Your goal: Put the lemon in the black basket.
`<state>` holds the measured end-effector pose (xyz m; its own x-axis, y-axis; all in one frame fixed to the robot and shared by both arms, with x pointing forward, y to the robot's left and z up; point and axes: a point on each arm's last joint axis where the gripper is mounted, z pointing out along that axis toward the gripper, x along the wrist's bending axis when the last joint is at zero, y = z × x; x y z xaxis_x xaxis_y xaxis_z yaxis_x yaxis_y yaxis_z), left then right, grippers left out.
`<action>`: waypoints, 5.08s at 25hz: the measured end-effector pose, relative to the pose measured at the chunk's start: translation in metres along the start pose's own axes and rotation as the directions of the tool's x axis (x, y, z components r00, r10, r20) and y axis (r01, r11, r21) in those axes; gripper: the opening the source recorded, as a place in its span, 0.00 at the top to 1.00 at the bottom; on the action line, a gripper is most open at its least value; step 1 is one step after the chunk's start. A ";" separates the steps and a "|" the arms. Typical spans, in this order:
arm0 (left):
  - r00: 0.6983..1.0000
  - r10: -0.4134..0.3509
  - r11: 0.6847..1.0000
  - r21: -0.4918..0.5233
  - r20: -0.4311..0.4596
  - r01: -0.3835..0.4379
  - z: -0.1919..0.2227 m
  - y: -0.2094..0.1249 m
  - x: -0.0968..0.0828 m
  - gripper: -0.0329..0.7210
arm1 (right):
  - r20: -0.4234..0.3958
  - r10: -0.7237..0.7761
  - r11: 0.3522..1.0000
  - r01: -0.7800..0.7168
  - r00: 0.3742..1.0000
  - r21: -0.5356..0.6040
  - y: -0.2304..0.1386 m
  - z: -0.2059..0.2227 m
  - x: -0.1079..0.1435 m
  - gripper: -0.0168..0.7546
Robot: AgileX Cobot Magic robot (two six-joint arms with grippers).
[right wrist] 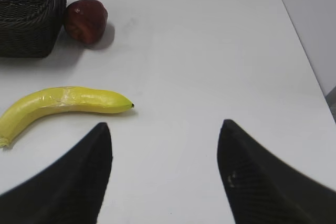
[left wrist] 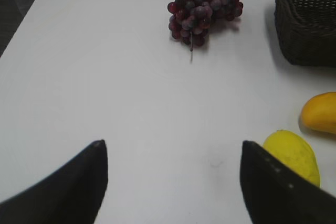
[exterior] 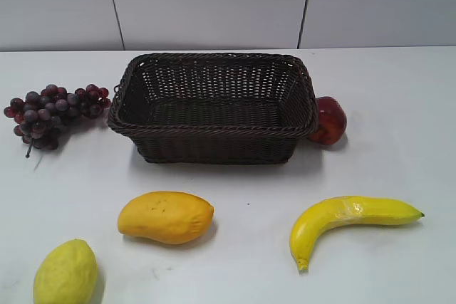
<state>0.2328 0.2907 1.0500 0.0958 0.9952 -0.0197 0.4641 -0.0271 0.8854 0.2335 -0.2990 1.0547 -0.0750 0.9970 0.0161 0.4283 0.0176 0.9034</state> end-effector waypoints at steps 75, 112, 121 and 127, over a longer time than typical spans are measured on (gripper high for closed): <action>0.974 -0.035 0.380 0.905 0.222 -0.193 0.261 -0.033 -0.118 0.18 | 0.000 0.000 1.000 0.000 1.000 0.000 0.000 0.000 0.000 0.36; 0.823 0.321 0.828 0.284 0.468 -0.484 0.378 0.154 -0.209 0.22 | 0.000 0.000 1.000 0.000 1.000 0.000 0.000 0.000 0.000 0.36; 0.848 0.187 0.804 0.419 0.496 -0.422 0.403 0.115 -0.218 0.22 | 0.000 0.000 1.000 0.000 1.000 0.000 0.000 0.000 0.000 0.36; 0.850 0.083 0.786 0.490 0.520 -0.376 0.393 0.131 -0.221 0.11 | 0.000 0.000 1.000 0.000 1.000 0.000 0.000 0.000 0.000 0.36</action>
<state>0.6184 0.0302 0.9879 0.5778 0.7949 -0.1850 0.7603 -0.4419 0.4761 0.2335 -0.2990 1.0547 -0.0750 0.9970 0.0161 0.4283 0.0176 0.9034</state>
